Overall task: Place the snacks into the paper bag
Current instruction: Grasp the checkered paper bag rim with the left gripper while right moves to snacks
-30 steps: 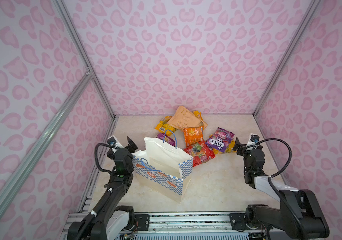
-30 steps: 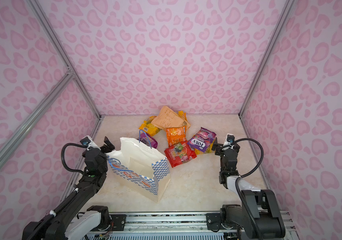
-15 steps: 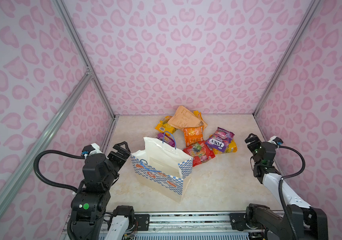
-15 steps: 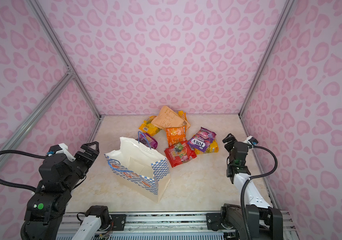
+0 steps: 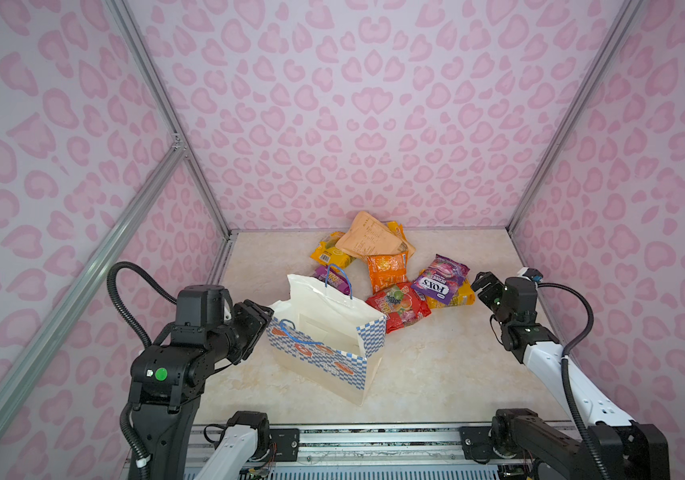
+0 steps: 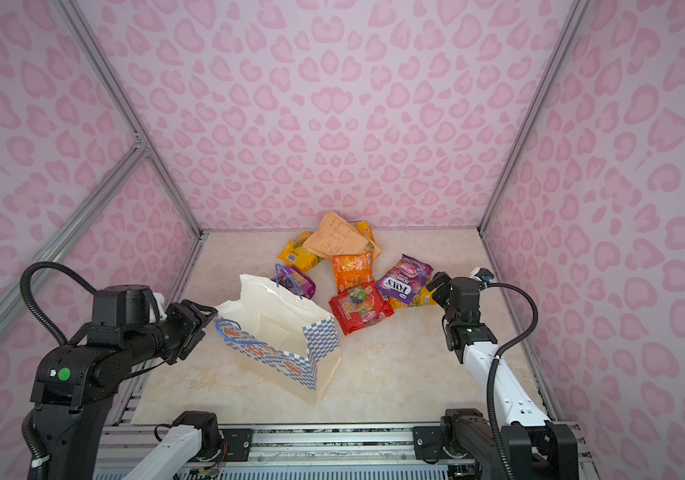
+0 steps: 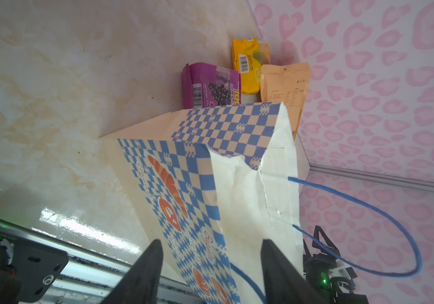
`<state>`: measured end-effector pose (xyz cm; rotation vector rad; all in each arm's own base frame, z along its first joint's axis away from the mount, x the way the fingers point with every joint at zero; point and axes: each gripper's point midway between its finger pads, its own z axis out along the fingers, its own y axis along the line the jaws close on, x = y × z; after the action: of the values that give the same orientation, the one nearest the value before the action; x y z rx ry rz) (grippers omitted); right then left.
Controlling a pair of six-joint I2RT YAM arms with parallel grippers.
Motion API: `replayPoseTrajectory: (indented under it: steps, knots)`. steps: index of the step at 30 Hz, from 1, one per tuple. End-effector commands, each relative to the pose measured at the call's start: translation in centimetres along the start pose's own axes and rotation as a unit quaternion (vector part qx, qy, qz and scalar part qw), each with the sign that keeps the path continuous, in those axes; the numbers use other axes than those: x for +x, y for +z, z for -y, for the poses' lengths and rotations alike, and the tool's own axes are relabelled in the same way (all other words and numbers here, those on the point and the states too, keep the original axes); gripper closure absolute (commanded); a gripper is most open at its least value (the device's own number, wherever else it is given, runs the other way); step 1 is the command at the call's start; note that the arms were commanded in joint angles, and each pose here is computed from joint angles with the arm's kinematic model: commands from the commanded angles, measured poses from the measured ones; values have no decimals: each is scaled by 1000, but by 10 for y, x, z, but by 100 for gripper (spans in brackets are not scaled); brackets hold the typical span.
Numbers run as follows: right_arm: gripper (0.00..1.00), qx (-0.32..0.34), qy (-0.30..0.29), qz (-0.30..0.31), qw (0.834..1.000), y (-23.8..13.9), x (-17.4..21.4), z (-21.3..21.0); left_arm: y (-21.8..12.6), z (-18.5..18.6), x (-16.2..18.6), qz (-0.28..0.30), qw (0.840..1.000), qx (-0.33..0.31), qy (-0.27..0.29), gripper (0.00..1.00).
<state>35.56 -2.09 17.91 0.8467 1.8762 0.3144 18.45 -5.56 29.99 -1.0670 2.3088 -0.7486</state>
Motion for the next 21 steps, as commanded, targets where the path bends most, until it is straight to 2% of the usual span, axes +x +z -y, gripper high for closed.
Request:
replayPoseTrajectory:
  steps: [1,7,11,13,15,18,21]
  knots:
    - [1,9,-10,-15,1000,0,10,6,19,-15,15,-49,998,-41,-20,38]
    - [3,1,-22,-28,999,-1,20,4,30,-1,6,-38,998,-57,-3,38]
    - [5,-8,-22,-43,999,-1,31,6,43,-5,8,-48,996,-73,-13,44]
    - [6,-6,-22,-48,999,-1,36,8,47,-6,7,-50,995,-81,-15,53]
    - [6,-5,-25,-50,998,-2,39,10,50,-8,7,-51,995,-89,-20,54]
    - [6,-7,-34,-53,998,-3,41,10,50,-7,7,-52,994,-91,-26,62]
    - [6,-10,-46,-53,997,-6,45,6,48,-5,2,-41,995,-94,-20,84]
